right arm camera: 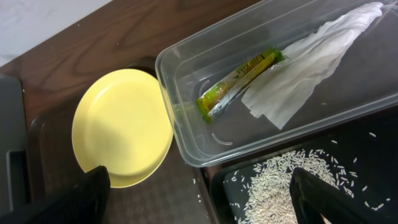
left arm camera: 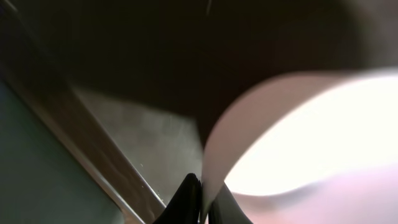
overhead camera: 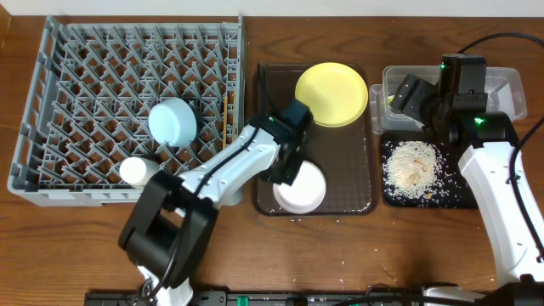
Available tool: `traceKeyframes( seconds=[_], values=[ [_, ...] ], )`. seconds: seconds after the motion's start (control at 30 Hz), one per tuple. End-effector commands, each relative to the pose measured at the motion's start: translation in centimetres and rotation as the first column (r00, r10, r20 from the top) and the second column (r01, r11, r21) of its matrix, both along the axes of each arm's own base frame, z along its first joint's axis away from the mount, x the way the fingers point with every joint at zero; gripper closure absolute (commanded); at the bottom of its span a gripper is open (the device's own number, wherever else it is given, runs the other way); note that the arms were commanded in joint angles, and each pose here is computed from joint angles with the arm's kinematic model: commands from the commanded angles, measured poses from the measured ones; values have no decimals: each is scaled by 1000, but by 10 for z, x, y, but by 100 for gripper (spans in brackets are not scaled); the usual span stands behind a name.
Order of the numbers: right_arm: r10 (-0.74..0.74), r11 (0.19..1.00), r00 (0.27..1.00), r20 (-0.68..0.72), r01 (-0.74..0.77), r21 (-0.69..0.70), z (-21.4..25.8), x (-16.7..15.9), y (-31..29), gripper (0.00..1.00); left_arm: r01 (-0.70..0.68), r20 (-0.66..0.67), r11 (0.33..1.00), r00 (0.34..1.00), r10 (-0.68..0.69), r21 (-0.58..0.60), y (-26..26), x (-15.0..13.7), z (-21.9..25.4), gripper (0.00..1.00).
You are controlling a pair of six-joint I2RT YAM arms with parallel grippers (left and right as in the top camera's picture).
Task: Sort waste into correct bins and load items into the dishwasher
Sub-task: 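Reach the left gripper to the white bowl and grasp its rim, then lift the white bowl and carry it over the dish rack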
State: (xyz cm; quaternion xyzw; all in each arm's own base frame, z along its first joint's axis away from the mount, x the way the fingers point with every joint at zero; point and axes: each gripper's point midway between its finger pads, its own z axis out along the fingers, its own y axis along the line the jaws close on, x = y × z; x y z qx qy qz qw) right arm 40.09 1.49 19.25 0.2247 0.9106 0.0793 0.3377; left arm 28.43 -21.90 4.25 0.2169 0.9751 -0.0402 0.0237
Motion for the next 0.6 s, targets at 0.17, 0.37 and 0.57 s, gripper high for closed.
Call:
traceKeyframes(
  seconds=[0.17, 0.37, 0.57],
  values=[
    [-5, 1000, 1000, -1, 5, 7, -1, 1, 3, 9, -100, 300, 995, 949, 101, -18, 39, 58, 109, 93],
    [-4, 1000, 1000, -1, 4, 7, -1, 1, 3, 8, -289, 493, 953, 845, 208, 94, 129, 70, 171, 93],
    [-5, 1000, 1000, 2, 5, 7, 0, 2, 3, 8, -668, 761, 648, 616, 206, 366, 261, 60, 243, 93]
  ],
)
